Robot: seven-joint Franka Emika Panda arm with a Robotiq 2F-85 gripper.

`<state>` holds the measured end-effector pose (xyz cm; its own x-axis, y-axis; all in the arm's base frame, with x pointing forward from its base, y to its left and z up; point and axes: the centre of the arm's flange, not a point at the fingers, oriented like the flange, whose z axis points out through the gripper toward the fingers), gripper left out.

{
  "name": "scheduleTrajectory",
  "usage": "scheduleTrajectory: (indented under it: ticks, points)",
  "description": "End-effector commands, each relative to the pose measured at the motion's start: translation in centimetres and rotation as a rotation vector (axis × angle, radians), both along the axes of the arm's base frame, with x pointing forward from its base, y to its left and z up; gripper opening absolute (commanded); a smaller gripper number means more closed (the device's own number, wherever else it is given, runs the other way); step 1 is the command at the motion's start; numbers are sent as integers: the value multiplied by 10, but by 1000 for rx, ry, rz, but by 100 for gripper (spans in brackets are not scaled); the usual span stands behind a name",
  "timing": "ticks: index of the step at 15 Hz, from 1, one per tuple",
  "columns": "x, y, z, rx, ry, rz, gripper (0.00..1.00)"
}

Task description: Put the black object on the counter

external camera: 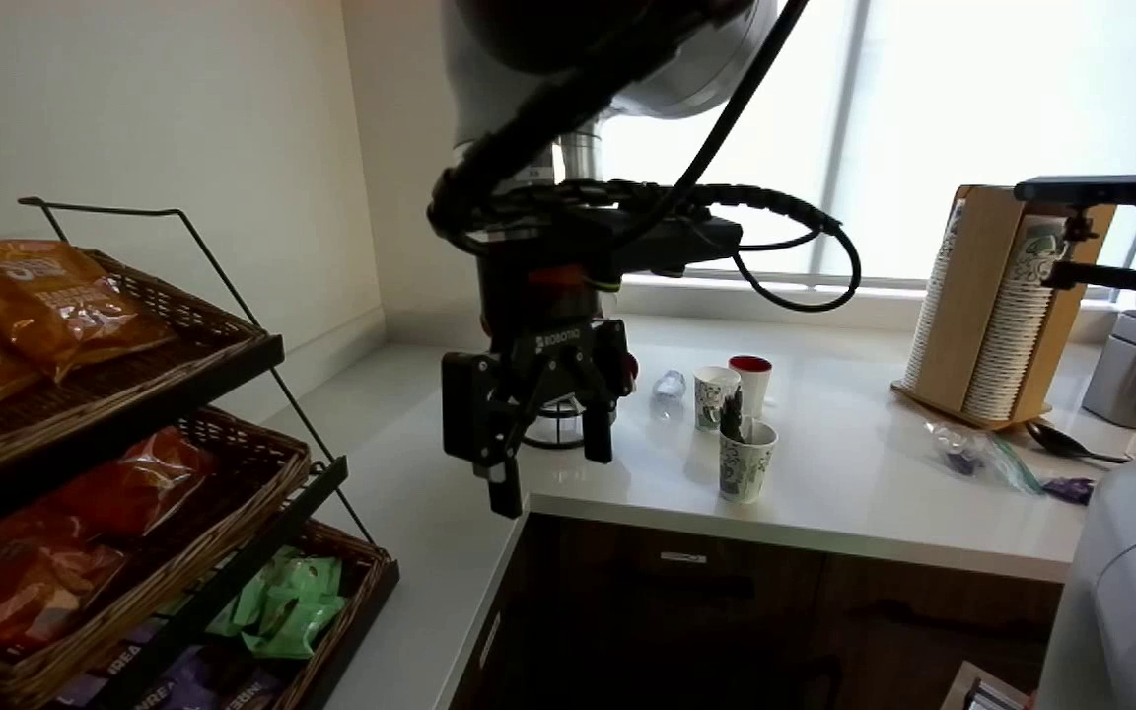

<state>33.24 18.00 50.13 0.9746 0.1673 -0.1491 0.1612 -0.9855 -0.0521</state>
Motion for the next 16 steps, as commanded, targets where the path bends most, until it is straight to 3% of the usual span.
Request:
scheduleTrajectory:
  ticks: [1,4,8,12,16]
  points:
    - [2,-4,-2,4,4,3,100]
    - [8,-44,-14,-16,18,-10,100]
    - [19,-131,-32,-66,35,-139,100]
    - [29,-213,-45,-142,32,-371,100]
    - [43,-274,-58,-210,-48,-571,100]
